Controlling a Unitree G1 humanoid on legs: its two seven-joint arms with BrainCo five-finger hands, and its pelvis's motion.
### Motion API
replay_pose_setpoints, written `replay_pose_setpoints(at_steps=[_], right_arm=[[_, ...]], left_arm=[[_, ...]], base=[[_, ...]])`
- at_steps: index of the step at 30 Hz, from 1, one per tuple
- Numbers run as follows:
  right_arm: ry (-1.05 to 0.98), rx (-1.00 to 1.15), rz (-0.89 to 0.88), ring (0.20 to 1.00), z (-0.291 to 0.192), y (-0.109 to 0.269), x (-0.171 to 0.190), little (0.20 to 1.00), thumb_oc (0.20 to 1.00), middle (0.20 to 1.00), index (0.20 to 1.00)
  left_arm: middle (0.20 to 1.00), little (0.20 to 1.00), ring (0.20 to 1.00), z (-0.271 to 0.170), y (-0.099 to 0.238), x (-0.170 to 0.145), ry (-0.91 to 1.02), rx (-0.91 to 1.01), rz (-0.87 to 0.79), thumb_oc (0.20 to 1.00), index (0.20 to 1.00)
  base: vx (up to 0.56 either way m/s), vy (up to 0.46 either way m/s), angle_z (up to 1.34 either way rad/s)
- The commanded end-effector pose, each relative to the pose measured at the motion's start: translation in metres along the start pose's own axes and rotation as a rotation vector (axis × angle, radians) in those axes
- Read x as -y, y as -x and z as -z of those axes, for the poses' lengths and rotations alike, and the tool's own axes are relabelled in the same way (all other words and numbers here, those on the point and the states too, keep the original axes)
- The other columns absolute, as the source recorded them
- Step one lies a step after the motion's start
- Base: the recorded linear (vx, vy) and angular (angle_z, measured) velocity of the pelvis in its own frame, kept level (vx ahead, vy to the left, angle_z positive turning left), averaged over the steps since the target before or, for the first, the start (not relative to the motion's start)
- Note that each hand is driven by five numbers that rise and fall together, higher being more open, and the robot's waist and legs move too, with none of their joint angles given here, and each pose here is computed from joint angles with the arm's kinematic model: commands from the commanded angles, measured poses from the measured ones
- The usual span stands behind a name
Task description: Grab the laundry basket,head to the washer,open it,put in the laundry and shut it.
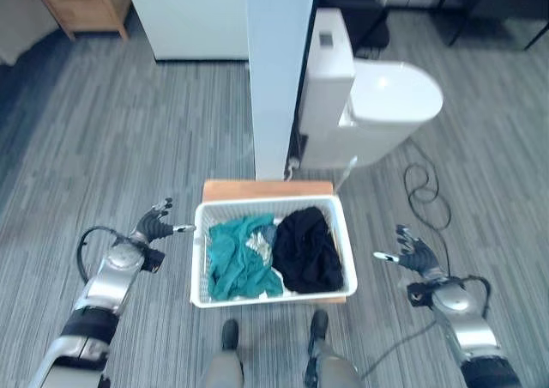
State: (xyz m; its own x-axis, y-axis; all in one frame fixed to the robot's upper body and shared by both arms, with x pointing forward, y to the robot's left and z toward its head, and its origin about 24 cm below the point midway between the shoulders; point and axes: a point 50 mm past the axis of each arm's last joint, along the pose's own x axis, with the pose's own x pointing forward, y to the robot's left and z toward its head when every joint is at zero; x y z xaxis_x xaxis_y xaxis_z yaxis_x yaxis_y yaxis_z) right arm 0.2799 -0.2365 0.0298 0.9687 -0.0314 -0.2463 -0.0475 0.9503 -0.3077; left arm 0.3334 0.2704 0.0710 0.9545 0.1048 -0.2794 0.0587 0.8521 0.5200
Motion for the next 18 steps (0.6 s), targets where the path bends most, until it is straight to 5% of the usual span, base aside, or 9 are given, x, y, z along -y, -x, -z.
replay_pose_setpoints(at_steps=[1, 7, 18], right_arm=[[-0.076, 0.118, 0.02, 1.0, -0.017, 0.004, 0.001, 1.0, 1.0, 1.0, 1.0], [-0.008, 0.14, 0.011, 1.0, -0.023, 0.005, -0.002, 1.0, 1.0, 1.0, 1.0], [0.055, 0.225, 0.081, 1.0, -0.053, -0.013, 0.0, 1.0, 1.0, 1.0, 1.0]], left_arm=[[1.0, 1.0, 1.0, 0.007, -0.001, -0.025, -0.047, -0.038, -0.134, 1.0, 1.0], [1.0, 1.0, 1.0, 0.012, -0.01, -0.015, -0.038, -0.089, -0.153, 1.0, 1.0], [1.0, 1.0, 1.0, 0.026, -0.024, 0.048, 0.057, -0.198, 0.003, 1.0, 1.0]], base=[[-0.14, 0.002, 0.0], [-0.04, 0.005, -0.02], [-0.03, 0.02, -0.02]])
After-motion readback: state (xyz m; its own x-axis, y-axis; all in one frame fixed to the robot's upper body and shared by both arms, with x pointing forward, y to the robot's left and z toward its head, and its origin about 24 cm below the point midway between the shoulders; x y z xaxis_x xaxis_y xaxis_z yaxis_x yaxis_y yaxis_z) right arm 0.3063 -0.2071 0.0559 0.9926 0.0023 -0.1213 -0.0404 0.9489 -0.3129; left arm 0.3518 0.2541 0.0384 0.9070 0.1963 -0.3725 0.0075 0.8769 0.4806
